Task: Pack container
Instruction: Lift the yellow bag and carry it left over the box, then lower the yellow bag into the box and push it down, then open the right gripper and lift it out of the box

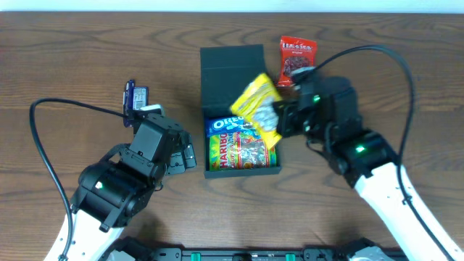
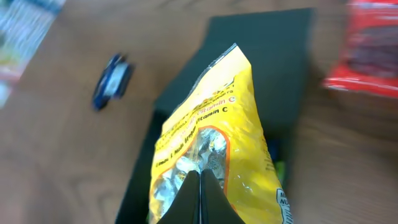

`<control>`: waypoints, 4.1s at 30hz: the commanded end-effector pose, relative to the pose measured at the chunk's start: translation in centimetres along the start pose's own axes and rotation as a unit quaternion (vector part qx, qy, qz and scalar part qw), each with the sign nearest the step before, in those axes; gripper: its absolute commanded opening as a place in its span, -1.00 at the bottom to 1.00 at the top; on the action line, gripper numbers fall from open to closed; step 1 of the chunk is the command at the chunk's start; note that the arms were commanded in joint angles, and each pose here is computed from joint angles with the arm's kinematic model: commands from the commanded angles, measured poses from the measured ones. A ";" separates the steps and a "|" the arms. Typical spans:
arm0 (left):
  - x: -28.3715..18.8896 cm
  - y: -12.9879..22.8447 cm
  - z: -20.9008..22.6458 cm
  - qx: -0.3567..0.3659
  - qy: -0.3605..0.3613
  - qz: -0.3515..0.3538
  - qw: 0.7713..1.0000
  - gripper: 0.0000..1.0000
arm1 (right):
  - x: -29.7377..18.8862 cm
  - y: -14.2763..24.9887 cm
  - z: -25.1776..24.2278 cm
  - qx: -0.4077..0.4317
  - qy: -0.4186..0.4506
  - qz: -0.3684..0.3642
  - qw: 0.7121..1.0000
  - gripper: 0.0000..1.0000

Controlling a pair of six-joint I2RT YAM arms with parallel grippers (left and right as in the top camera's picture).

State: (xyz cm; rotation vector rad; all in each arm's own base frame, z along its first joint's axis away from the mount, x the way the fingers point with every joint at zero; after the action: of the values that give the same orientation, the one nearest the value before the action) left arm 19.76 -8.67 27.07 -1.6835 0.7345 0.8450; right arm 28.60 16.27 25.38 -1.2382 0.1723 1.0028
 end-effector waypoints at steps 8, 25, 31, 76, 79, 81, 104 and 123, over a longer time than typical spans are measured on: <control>-0.5 -0.4 -0.2 -0.007 0.005 -0.006 1.000 0.90 | 0.0 2.0 0.9 0.045 0.016 0.040 0.998 -0.97; -0.5 -0.4 -0.2 -0.007 0.005 -0.006 1.000 0.90 | -0.1 4.9 0.2 0.213 0.141 0.055 0.965 -0.97; -0.5 -0.4 -0.2 -0.007 0.005 -0.006 1.000 0.90 | -0.1 4.9 0.4 0.225 0.145 0.050 0.962 -0.97; -0.5 -0.4 -0.2 -0.007 0.005 -0.006 1.000 0.90 | 1.3 5.4 3.0 0.132 0.090 0.078 0.984 -0.97; -0.5 -0.4 -0.2 -0.007 0.005 -0.006 1.000 0.91 | 1.9 6.8 2.9 0.125 0.104 0.111 0.981 -0.97; -0.5 -0.4 -0.2 -0.007 0.005 -0.006 1.000 0.90 | 2.7 7.6 2.5 0.119 0.117 0.134 0.977 -0.97; -0.5 -0.4 -0.2 -0.007 0.005 -0.006 1.000 0.90 | 6.1 13.6 0.3 0.089 0.161 0.299 0.937 -0.97; -0.5 -0.4 -0.2 -0.007 0.005 -0.006 1.000 0.90 | 8.0 14.3 -1.1 0.097 0.182 0.309 0.928 -0.98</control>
State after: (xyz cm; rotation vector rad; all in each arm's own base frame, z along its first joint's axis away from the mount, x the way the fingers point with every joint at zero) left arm 19.76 -8.67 27.07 -1.6833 0.7348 0.8447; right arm 23.31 19.83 10.57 -1.1849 0.9612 1.2493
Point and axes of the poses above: each gripper's point midway between its finger pads, its own x axis out along the fingers, its own z axis along the line the jaws close on, y = z × x, the point moved 6 cm from there along -x, back along the fingers, and after that the axes turned 3 degrees about -x, right-handed, at the moved point
